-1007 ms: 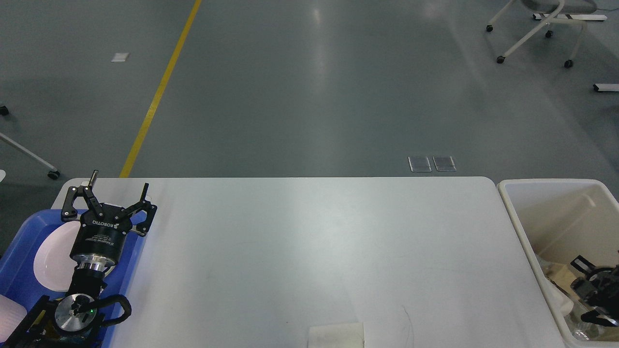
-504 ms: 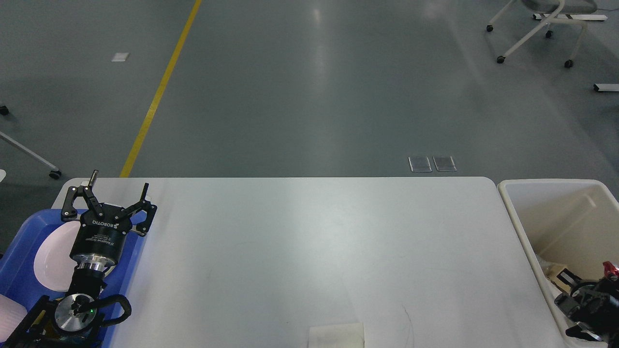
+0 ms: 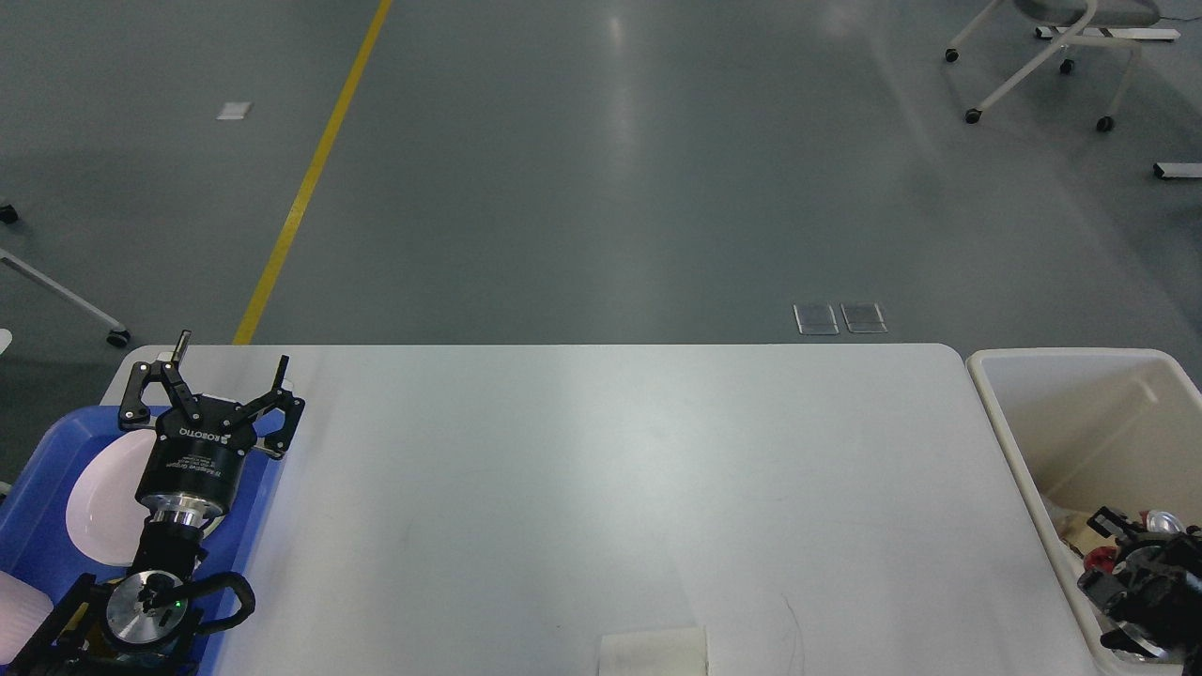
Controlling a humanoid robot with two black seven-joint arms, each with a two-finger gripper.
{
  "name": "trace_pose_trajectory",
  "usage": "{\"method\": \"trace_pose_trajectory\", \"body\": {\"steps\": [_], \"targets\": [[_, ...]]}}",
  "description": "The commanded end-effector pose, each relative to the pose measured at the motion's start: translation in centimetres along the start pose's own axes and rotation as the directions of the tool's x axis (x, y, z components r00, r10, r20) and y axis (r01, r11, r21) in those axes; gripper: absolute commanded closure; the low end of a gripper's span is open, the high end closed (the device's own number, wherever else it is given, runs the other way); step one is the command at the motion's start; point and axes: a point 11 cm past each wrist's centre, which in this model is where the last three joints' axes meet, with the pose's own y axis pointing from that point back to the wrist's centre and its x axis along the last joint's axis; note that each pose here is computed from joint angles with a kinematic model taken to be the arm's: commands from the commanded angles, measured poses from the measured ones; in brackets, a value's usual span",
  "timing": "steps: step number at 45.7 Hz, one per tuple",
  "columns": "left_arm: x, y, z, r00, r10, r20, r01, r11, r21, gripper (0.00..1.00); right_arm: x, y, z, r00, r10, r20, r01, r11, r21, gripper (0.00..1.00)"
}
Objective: Tidy desktop
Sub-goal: 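Lower the red wrapper into the bin and release, then raise the right gripper out of the bin toward the table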
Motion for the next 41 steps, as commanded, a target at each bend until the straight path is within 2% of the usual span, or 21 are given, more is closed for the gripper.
{"method": "trace_pose_trajectory", "body": {"steps": [1, 11, 19, 26, 34, 41], "targets": [[0.0, 0.0, 0.0, 1.0, 0.0, 0.0, 0.0, 1.0, 0.0, 0.04, 0.2, 0.0, 0.1, 1.0, 0.001, -0.003, -0.001, 1.0, 0.0, 0.0], [0.0, 0.0, 0.0, 1.0, 0.0, 0.0, 0.0, 1.0, 0.0, 0.04, 0.5, 0.0, -0.1, 1.0, 0.002, -0.001, -0.002, 1.0, 0.003, 0.0], [0.0, 0.0, 0.0, 1.0, 0.0, 0.0, 0.0, 1.0, 0.0, 0.04, 2.1, 0.0, -1.0, 0.999, -0.033, 0.009, 0.033, 0.999, 0.013, 0.0], [0.0, 0.0, 0.0, 1.0, 0.0, 0.0, 0.0, 1.0, 0.0, 0.04, 4.8, 1.0, -3.1, 0.996, -0.062, -0.065, 0.066, 0.996, 0.059, 0.0], [0.0, 0.0, 0.0, 1.0, 0.0, 0.0, 0.0, 1.0, -0.001, 0.04, 8.5, 2.6, -4.9, 0.978, -0.133, -0.158, 0.149, 0.984, 0.095, 0.0], [0.0, 0.0, 0.0, 1.0, 0.0, 0.0, 0.0, 1.0, 0.002, 0.04, 11.9, 5.5, -7.9, 0.92, -0.247, -0.305, 0.291, 0.951, 0.108, 0.0]]}}
